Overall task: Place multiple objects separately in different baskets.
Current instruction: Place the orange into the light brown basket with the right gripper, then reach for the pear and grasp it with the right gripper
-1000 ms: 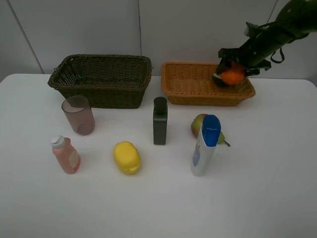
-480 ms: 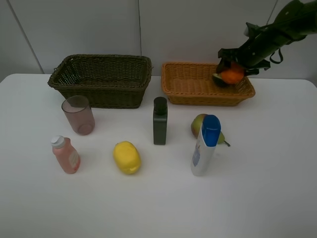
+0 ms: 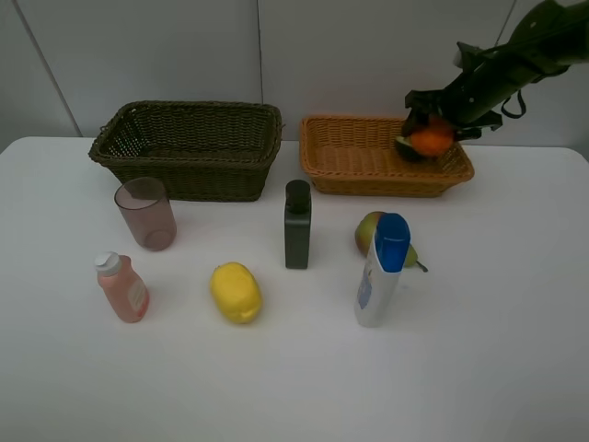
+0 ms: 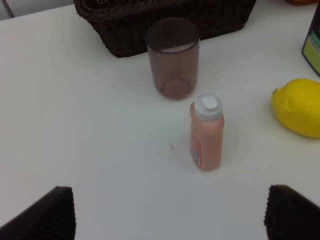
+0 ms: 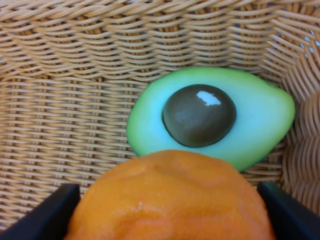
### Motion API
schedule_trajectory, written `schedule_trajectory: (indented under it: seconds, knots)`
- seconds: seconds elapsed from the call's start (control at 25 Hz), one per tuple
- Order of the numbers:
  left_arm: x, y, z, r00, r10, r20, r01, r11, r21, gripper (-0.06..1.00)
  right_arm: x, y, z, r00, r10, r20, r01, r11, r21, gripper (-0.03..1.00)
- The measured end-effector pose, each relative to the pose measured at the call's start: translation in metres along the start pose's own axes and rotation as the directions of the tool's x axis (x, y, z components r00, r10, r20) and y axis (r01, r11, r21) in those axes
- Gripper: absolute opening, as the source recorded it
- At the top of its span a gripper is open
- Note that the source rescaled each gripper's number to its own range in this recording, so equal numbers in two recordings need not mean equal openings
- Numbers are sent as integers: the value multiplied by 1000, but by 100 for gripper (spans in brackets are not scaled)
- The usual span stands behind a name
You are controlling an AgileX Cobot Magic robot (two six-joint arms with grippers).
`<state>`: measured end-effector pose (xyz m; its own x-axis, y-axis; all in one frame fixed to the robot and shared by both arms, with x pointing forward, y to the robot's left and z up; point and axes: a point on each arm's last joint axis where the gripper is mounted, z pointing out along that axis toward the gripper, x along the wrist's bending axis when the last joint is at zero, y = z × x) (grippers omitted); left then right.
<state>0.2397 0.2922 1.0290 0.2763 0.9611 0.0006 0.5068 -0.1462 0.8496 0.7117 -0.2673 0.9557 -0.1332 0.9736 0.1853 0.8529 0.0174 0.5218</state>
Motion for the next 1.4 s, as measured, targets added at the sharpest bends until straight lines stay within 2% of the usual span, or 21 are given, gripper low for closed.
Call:
schedule_trajectory:
  seconds: [0.16, 0.28, 0.88, 1.12, 1.4]
  knots:
    - [0, 0, 0, 1000, 0, 0, 0, 1000, 0, 100, -1, 0, 0, 1000, -11, 8, 11, 1000, 2, 91]
    - [0, 0, 0, 1000, 0, 0, 0, 1000, 0, 100, -1, 0, 0, 1000, -11, 8, 11, 1000, 2, 98]
    - [0, 0, 0, 1000, 0, 0, 0, 1000, 0, 100, 0, -4, 0, 1000, -12, -6, 12, 999, 39, 100]
    - [0, 0, 0, 1000, 0, 0, 0, 1000, 0, 100, 3, -5, -6, 998, -60, -23, 62, 995, 72, 100]
    - [0, 0, 0, 1000, 0, 0, 0, 1000, 0, 100, 28, -2, -32, 989, -140, -44, 144, 986, 89, 100]
